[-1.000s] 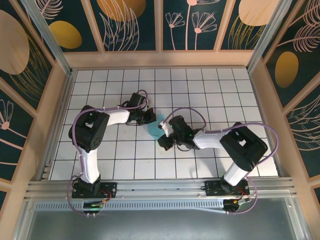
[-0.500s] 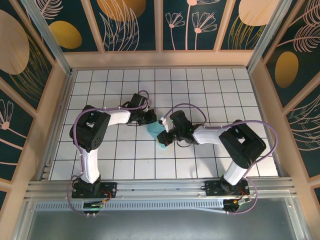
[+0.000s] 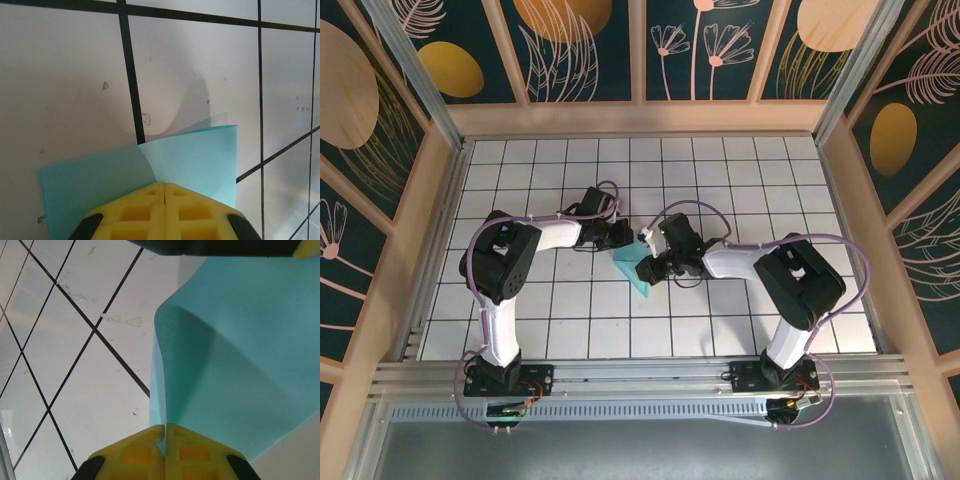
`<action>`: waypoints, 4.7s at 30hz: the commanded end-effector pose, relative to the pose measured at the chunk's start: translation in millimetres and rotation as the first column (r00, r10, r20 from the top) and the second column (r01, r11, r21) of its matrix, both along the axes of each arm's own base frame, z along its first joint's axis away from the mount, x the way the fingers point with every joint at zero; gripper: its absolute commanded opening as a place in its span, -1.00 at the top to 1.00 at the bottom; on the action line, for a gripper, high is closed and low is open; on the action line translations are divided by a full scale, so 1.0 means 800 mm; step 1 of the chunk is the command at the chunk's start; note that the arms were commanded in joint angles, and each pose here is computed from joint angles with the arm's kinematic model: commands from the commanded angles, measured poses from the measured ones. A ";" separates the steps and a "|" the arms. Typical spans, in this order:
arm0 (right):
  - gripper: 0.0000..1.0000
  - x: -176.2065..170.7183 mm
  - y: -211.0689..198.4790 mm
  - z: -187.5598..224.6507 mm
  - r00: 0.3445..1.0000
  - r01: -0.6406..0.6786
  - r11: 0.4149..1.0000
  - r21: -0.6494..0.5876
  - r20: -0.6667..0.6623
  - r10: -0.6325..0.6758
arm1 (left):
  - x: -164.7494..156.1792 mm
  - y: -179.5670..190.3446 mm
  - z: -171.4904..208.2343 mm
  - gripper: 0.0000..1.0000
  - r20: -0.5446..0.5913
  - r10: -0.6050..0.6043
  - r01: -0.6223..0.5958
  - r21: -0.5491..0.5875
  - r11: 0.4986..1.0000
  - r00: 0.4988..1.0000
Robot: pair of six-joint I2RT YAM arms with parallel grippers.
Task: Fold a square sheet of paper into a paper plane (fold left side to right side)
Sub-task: Third fold the triangle at the center of the table.
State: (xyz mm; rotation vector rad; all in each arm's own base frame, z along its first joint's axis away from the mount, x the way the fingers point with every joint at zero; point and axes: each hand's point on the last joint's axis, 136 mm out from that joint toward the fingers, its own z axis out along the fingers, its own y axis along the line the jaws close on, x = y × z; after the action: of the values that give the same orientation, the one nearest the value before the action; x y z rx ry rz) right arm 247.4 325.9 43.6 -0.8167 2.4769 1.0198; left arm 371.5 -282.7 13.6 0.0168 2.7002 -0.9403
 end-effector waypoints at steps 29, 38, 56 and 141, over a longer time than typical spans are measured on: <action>0.71 0.019 -0.007 0.010 0.998 0.037 0.999 0.030 -0.045 -0.036 | -0.019 0.022 -0.045 1.00 -0.069 0.018 -0.010 0.123 0.992 0.997; 0.96 0.024 -0.008 0.011 0.999 0.040 0.999 0.019 -0.032 -0.040 | -0.019 0.022 -0.045 1.00 -0.069 0.022 -0.013 0.125 0.992 0.997; 0.90 0.017 -0.008 -0.012 0.997 0.024 1.000 -0.009 -0.077 -0.025 | -0.019 0.022 -0.045 1.00 -0.070 0.021 -0.012 0.126 0.992 0.997; 1.00 0.041 -0.023 -0.019 0.992 0.106 0.993 -0.053 -0.065 -0.109 | -0.018 0.021 -0.050 1.00 -0.074 0.022 -0.012 0.135 0.991 0.997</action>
State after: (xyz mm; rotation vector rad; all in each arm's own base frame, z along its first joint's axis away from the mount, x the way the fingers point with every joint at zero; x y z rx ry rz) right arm 274.6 308.2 28.6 -0.6567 2.5798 1.0004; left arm 375.8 -283.9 13.5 0.0163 2.6907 -0.9047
